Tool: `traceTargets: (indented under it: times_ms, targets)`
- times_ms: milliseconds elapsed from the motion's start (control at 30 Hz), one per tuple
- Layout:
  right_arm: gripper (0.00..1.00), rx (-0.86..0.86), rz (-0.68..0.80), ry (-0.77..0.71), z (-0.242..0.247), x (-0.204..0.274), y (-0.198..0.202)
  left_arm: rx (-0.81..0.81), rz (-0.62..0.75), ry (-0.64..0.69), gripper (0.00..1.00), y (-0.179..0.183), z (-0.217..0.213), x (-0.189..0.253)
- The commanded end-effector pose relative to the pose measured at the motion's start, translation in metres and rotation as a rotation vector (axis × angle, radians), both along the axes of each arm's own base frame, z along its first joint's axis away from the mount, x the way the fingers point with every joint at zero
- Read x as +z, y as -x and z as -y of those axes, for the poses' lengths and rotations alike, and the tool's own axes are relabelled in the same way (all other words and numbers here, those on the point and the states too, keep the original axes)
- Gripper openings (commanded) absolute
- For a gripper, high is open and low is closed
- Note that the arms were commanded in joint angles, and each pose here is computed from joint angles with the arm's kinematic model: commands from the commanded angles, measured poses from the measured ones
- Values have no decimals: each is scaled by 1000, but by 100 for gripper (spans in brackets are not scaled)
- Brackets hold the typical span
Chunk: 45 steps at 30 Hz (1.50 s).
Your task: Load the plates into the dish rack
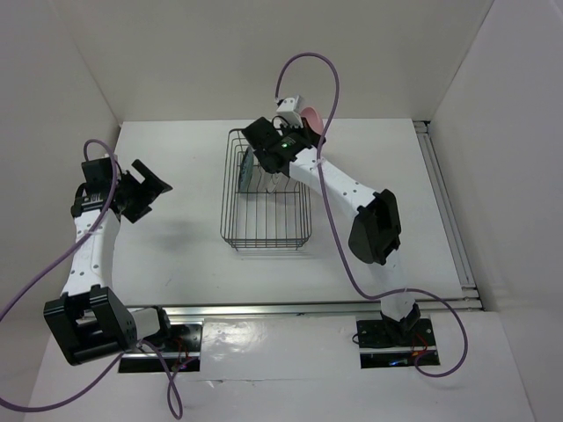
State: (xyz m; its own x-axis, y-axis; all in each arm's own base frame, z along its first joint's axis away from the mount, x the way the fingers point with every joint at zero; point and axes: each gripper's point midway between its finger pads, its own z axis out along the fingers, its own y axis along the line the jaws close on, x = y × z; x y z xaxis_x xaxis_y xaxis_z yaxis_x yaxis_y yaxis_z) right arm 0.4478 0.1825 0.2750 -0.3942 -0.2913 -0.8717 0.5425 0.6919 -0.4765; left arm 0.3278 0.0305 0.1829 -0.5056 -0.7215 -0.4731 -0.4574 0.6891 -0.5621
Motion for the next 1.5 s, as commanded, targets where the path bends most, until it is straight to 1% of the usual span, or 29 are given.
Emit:
traceTargets:
  times_ms: [0, 167, 1100, 1267, 1400, 1467]
  targets:
    - [0, -38, 93, -13, 1, 28, 3, -6, 62, -5, 100, -3, 1, 17]
    - [0, -50, 87, 12, 3, 25, 5, -13, 73, -2, 100, -5, 2, 18]
    - [0, -35, 17, 7, 4, -13, -10, -20, 66, 7, 100, -3, 4, 15]
    - [2, -28, -2, 13, -1, -24, -14, -20, 66, 7, 100, -3, 4, 15]
    - [5, -28, -2, 13, -1, -24, -14, -20, 66, 7, 100, -3, 4, 15]
    - [8, -28, -9, 19, -1, -28, -15, -20, 66, 7, 100, -3, 4, 15]
